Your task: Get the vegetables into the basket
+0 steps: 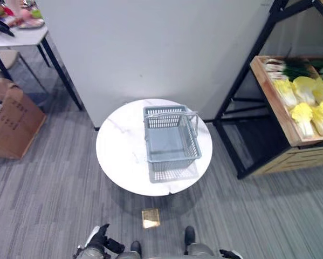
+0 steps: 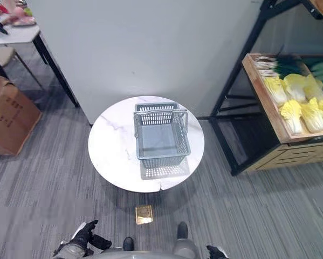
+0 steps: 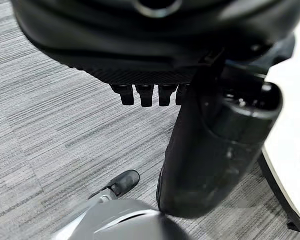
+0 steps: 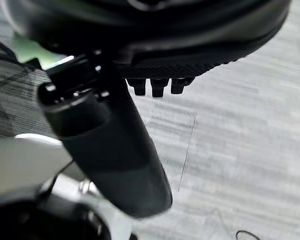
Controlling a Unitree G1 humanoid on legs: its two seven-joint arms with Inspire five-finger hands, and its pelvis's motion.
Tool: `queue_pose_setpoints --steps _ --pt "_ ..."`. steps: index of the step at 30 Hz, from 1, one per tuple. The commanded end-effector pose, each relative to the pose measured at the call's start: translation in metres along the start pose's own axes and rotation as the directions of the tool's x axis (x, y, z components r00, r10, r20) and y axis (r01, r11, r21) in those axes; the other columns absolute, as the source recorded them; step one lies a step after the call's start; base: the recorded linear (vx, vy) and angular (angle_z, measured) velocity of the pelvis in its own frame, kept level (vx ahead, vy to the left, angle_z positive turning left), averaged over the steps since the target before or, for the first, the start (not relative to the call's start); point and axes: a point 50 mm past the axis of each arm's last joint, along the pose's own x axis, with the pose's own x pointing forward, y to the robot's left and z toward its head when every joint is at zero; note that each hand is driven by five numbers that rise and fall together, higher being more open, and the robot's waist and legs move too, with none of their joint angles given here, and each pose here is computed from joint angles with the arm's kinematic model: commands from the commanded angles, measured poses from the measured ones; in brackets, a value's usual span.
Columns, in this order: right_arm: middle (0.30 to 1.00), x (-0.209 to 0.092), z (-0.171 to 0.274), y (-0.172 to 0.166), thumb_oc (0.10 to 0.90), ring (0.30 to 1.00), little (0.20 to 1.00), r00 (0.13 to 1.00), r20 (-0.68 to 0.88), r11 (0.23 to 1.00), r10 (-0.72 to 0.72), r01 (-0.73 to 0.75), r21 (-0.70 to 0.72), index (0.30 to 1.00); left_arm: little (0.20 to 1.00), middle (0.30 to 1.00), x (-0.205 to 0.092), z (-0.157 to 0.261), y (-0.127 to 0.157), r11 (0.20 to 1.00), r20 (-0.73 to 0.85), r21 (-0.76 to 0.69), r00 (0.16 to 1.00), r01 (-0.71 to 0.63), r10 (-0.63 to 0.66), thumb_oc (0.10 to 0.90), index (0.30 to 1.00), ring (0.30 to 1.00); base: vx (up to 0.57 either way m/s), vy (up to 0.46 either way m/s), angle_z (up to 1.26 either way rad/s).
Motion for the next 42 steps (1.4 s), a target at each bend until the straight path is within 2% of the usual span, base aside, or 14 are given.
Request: queue_pose_setpoints --steps 1,6,10,11,12,13,15,17,20,21,24,30,39,42 --pt "1.000 0.002 0.052 -0.008 0.900 1.000 1.000 0.982 0.181 0.998 -0.045 0.038 0.042 1.000 1.000 1.000 0.003 0.009 0.008 0.991 0.036 0.115 0.998 -0.062 0.059 0.900 1.000 1.000 0.00 -0.145 0.05" --pt "1.000 0.002 0.052 -0.025 0.900 1.000 1.000 0.974 0.193 0.992 -0.123 0.115 0.051 1.000 1.000 1.000 0.003 0.019 0.003 0.955 0.118 0.279 0.991 -0.097 0.066 0.900 1.000 1.000 0.00 -0.113 0.08" --pt "1.000 -0.007 0.068 -0.081 0.900 1.000 1.000 0.909 0.301 0.956 -0.289 0.291 0.039 1.000 1.000 1.000 -0.001 0.005 -0.004 0.979 0.061 0.202 0.998 -0.042 0.030 0.900 1.000 1.000 0.03 -0.046 -0.01" --pt "1.000 -0.007 0.068 -0.081 0.900 1.000 1.000 0.909 0.301 0.956 -0.290 0.292 0.039 1.000 1.000 1.000 -0.001 0.005 -0.004 0.979 0.062 0.201 0.998 -0.041 0.029 0.900 1.000 1.000 0.04 0.015 -0.12" --pt "1.000 -0.031 0.100 -0.136 0.900 1.000 1.000 0.781 0.481 0.865 -0.397 0.495 -0.089 1.000 1.000 1.000 -0.004 -0.005 -0.011 0.992 0.038 0.125 0.999 0.027 -0.032 0.900 1.000 1.000 0.02 0.025 -0.08" --pt "1.000 -0.031 0.099 -0.137 0.900 1.000 1.000 0.782 0.480 0.864 -0.398 0.495 -0.090 1.000 1.000 1.000 -0.004 -0.005 -0.011 0.992 0.038 0.125 0.999 0.028 -0.033 0.900 1.000 1.000 0.02 0.048 -0.08" --pt "1.000 -0.084 0.149 -0.175 0.900 1.000 1.000 0.549 0.749 0.663 -0.371 0.721 -0.200 1.000 1.000 1.000 -0.007 -0.014 -0.014 0.997 0.008 0.029 0.997 0.070 -0.070 0.900 1.000 1.000 0.02 0.050 -0.16" --pt "1.000 -0.096 0.160 -0.179 0.900 1.000 1.000 0.496 0.790 0.633 -0.359 0.752 -0.184 1.000 1.000 1.000 -0.007 -0.014 -0.015 0.997 0.009 0.022 0.997 0.078 -0.078 0.900 1.000 1.000 0.01 0.031 -0.21" --pt "1.000 -0.141 0.203 -0.181 0.900 1.000 1.000 0.302 0.919 0.533 -0.253 0.836 -0.128 1.000 1.000 1.000 -0.007 -0.016 -0.013 0.996 -0.002 0.022 0.996 0.086 -0.086 0.900 1.000 1.000 0.00 0.011 -0.03" --pt "1.000 -0.167 0.232 -0.173 0.900 1.000 1.000 0.191 0.967 0.504 -0.166 0.860 -0.083 1.000 1.000 1.000 -0.006 -0.019 -0.011 0.997 -0.023 -0.003 0.996 0.081 -0.082 0.900 1.000 1.000 0.00 0.000 0.03" --pt "1.000 -0.188 0.253 -0.172 0.900 1.000 1.000 0.133 0.987 0.432 -0.094 0.898 -0.080 1.000 1.000 1.000 -0.006 -0.019 -0.010 0.997 -0.030 -0.003 0.996 0.082 -0.082 0.900 1.000 1.000 0.00 -0.003 -0.02" --pt "1.000 -0.247 0.334 -0.152 0.900 1.000 1.000 -0.091 0.996 0.471 -0.002 0.878 0.081 1.000 1.000 1.000 -0.005 -0.014 -0.011 0.995 -0.025 -0.005 0.995 0.100 -0.100 0.900 1.000 1.000 -0.03 -0.011 0.14" --pt "1.000 -0.289 0.384 -0.164 0.900 1.000 1.000 -0.169 0.980 0.471 -0.100 0.860 0.196 1.000 1.000 1.000 0.000 0.003 -0.003 0.998 0.013 -0.038 0.998 0.057 -0.056 0.900 1.000 1.000 -0.04 -0.025 0.14" --pt "1.000 -0.299 0.393 -0.176 0.900 1.000 1.000 -0.165 0.975 0.431 -0.146 0.877 0.213 1.000 1.000 1.000 0.002 0.010 -0.001 0.998 0.037 -0.027 0.998 0.049 -0.048 0.900 1.000 1.000 0.00 -0.011 0.09"
